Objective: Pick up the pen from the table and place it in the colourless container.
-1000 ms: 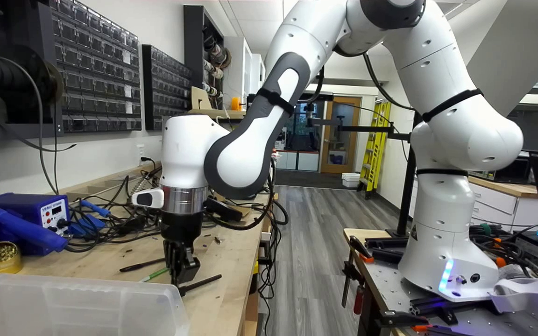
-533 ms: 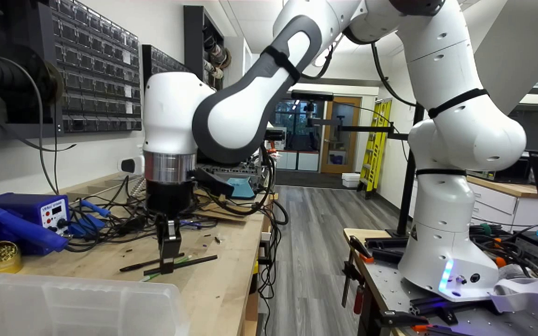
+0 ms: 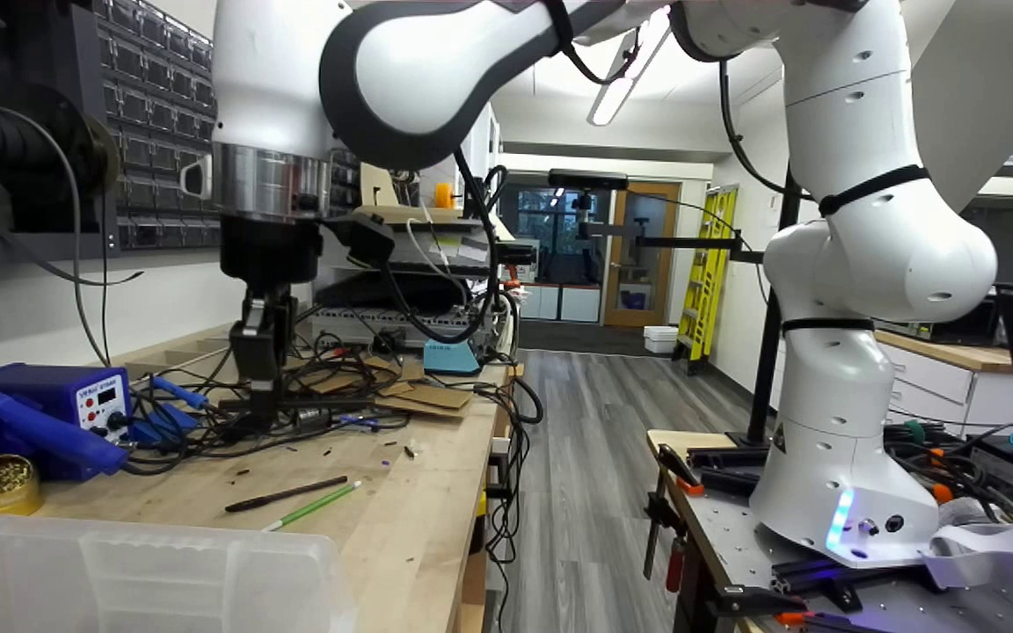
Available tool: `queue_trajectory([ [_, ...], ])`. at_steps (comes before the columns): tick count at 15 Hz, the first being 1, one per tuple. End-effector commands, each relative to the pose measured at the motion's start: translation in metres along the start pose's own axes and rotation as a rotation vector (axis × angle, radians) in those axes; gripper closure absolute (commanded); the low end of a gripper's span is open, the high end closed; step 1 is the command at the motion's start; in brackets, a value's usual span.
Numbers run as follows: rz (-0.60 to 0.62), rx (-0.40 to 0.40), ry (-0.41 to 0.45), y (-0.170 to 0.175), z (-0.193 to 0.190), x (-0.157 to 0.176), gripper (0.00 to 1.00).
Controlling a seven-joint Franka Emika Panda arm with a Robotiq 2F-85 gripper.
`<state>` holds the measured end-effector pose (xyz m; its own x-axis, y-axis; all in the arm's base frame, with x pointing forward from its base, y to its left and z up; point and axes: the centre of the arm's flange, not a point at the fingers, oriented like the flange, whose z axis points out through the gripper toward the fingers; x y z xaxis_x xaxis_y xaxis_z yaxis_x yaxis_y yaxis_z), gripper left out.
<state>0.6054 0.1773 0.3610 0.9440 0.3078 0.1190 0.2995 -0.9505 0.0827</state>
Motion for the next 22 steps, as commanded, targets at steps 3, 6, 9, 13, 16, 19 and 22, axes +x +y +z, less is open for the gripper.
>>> queue_trajectory([
  [3,0.21,-0.044,0.027,-0.027,-0.035,0.044,0.97],
  [6,0.256,-0.026,0.041,-0.036,-0.033,0.064,0.97],
  [9,0.291,0.001,0.053,-0.041,-0.021,0.085,0.97],
  [13,0.305,0.02,0.048,-0.05,-0.004,0.112,0.97],
  [16,0.292,0.029,0.036,-0.065,0.0,0.125,0.97],
  [19,0.262,0.038,0.011,-0.092,-0.004,0.127,0.97],
  [22,0.238,0.042,-0.005,-0.117,-0.008,0.124,0.97],
])
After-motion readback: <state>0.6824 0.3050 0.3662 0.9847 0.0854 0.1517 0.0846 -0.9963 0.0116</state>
